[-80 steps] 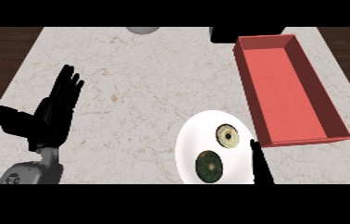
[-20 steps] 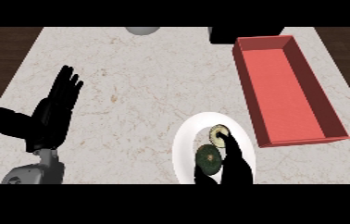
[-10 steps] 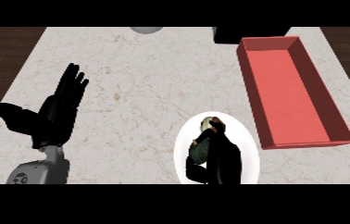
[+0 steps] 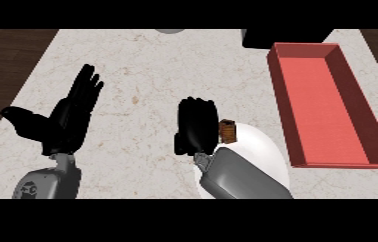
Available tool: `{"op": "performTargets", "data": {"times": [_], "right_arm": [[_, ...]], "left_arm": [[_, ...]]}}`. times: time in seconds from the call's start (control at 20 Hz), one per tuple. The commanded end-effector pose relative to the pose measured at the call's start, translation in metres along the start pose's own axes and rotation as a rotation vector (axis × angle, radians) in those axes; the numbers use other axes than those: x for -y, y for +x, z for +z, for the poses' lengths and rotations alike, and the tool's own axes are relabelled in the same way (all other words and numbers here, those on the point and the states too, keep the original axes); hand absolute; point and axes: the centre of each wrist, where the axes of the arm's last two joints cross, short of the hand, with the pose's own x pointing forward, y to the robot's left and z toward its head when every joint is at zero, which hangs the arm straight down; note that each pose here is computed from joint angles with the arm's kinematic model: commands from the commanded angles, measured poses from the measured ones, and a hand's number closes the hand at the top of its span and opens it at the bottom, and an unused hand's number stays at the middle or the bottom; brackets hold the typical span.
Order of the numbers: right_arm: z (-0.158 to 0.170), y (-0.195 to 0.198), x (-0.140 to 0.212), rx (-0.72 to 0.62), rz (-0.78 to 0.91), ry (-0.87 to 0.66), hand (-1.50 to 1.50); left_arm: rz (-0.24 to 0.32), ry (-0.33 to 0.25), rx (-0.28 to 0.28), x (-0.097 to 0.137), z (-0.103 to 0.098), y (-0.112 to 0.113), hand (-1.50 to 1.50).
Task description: Pick the squash from the plate and place it in the cardboard box
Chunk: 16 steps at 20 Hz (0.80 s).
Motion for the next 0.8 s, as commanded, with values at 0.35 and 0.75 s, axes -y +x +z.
{"op": "performTargets", "data": {"times": [0.35,0.75], "right_arm": [[-0.021,0.072,0.092,-0.041,-0.164,-0.259,1.5],[-0.051,0.07,0.134,-0.215,-0.198,-0.457,1.5]], "left_arm": [[-0.002,0.014,-0.007,0.009,0.004,-0.012,0.0],[-0.016,0.06,-0.016,-0.014,0.005,-0.014,0.0]]}}
